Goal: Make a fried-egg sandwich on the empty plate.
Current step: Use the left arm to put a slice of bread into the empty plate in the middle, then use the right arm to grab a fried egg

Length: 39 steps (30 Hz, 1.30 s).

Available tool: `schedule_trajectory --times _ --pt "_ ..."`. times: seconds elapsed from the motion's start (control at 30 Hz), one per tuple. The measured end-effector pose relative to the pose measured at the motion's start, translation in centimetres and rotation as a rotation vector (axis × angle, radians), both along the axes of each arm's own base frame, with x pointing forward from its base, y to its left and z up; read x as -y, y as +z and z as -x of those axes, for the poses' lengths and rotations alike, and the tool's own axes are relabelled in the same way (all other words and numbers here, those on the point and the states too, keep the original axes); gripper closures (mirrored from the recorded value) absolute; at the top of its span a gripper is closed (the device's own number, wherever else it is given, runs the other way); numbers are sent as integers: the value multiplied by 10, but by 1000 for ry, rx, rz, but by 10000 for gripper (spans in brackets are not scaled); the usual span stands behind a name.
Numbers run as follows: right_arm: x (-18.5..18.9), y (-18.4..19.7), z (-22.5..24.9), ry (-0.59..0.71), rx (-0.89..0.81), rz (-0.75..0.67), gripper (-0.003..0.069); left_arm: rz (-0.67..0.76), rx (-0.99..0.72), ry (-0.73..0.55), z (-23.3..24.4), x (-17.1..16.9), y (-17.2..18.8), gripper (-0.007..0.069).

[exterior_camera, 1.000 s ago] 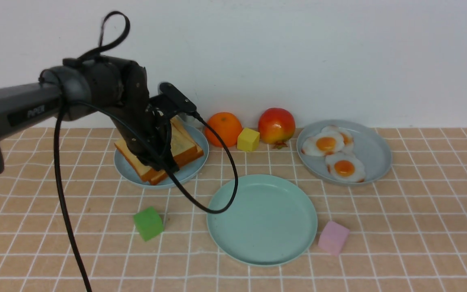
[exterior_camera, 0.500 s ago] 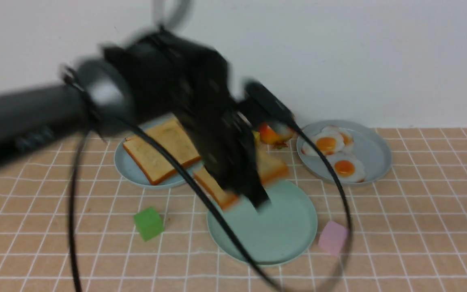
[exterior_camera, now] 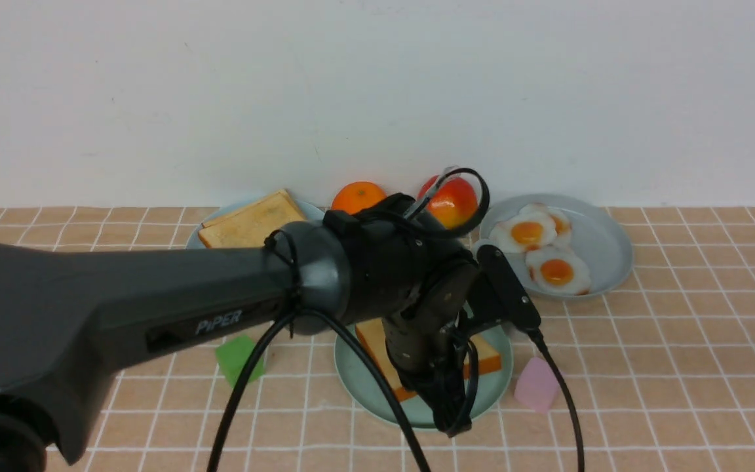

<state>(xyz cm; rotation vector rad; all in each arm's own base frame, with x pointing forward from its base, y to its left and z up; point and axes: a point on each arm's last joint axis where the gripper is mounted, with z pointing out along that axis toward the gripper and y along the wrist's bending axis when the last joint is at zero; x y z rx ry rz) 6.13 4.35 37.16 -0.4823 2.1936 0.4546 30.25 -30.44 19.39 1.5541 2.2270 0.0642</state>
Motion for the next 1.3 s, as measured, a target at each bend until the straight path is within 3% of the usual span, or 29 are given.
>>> schedule_trajectory --times 0.07,0.2,0.23,0.3,0.33,0.37,0.47,0.5,0.57,0.6,0.67,0.73,0.8,0.93,1.1,1.3 --pt "1 0 0 -7 0 8 589 6 -2 2 0 0 0 549" --pt "3 -2 -5 -63 -32 8 509 12 -6 5 0 1 0 398" --pt "5 -4 -12 -98 -56 17 442 17 -1 6 1 1 4 313" --pt "5 -6 -18 -119 -74 18 414 19 1 8 1 0 8 260" --pt "4 -8 -29 -152 -100 14 355 27 7 13 4 -3 20 174" --pt "3 -10 -36 -169 -118 9 333 42 14 17 6 -5 31 137" --pt "-1 -17 -64 -198 -149 3 290 135 54 67 16 -15 78 101" --pt "-1 -18 -68 -201 -157 5 288 154 61 81 19 -18 86 104" --pt "-6 -28 -97 -230 -172 -2 293 325 106 203 38 -38 145 174" --pt "-6 -28 -100 -234 -165 -4 295 325 106 203 38 -38 145 184" --pt "-11 -45 -134 -262 -187 7 316 494 150 301 65 -68 199 335" --pt "-15 -63 -169 -287 -204 17 333 592 186 349 91 -97 227 509" --pt "-20 -77 -198 -296 -242 32 341 632 201 363 111 -119 233 613" --pt "-27 -87 -244 -308 -286 33 344 704 211 386 145 -154 228 638" --pt "-22 -108 -319 -354 -372 1 344 935 243 409 199 -208 197 638" --pt "-7 -132 -371 -405 -434 -73 344 1082 283 379 218 -226 163 638"
